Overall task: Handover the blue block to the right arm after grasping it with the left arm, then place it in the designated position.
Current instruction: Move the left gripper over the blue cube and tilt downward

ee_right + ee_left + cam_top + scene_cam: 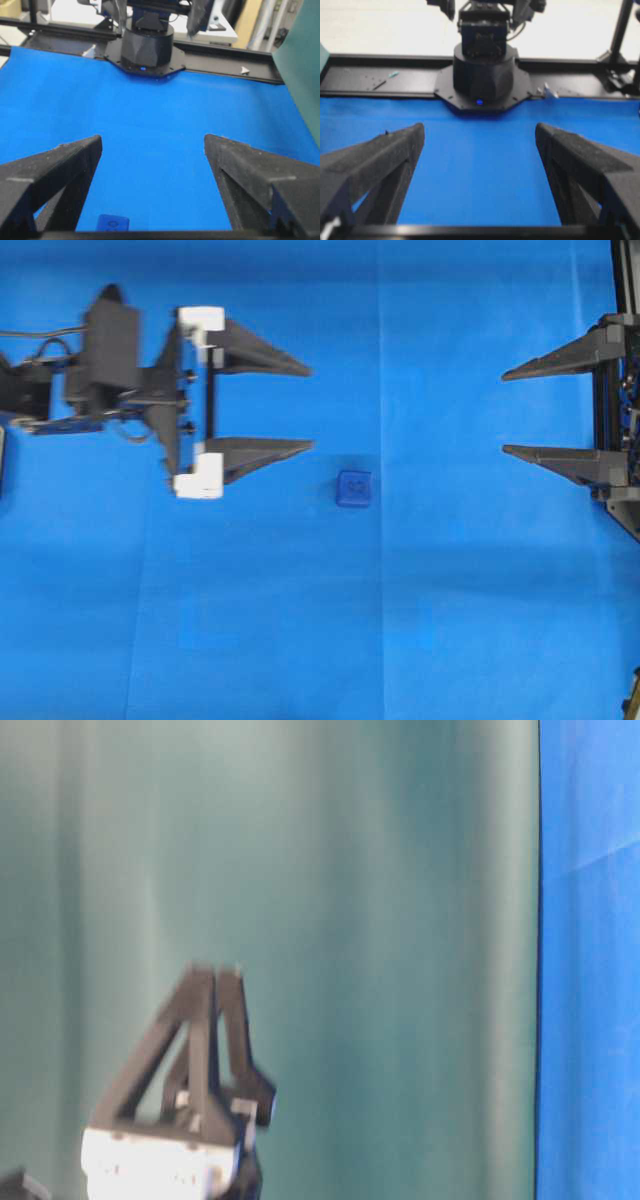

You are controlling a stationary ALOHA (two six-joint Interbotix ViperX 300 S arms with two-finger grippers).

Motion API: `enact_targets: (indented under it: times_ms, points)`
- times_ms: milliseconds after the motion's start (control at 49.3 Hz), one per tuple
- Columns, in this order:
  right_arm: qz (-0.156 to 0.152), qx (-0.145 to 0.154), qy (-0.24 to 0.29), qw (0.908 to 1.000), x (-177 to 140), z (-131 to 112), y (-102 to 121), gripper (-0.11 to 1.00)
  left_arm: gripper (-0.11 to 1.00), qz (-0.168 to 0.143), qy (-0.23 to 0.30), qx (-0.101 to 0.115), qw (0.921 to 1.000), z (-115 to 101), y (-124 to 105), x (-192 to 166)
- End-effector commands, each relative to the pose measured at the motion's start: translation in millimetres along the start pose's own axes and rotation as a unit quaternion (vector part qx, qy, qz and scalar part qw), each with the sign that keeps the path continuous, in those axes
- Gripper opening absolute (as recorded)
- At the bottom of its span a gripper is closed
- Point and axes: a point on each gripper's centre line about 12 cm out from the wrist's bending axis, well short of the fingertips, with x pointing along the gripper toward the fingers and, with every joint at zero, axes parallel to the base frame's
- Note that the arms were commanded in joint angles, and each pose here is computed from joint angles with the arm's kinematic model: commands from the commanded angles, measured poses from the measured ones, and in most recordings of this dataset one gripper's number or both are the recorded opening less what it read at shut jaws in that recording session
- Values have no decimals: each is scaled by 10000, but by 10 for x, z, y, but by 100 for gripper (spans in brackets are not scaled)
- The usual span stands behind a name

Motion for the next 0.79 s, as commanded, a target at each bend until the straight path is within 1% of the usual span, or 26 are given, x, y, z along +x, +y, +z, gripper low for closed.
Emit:
enact_targets:
  times_ms: [0,223,385,527,609,771]
  points:
    - [-7,23,-154,9999,25,112,-1,96,93,35,-130,23,9999,147,29,175]
    - [-7,23,-154,9999,25,112,-1,96,93,51,-23,31,10000,187,44,463]
    - [-8,23,-131,9999,28,106,-1,96,93,74,-61,31,9999,217,65,551]
    - [-8,30,-131,9999,28,106,-1,96,93,74,-62,8,10000,224,65,559]
    - [-8,30,-123,9999,28,104,-1,96,93,75,68,-54,9999,202,65,563]
    - [-8,23,-138,9999,28,108,-1,96,93,60,582,-64,9983,143,47,651]
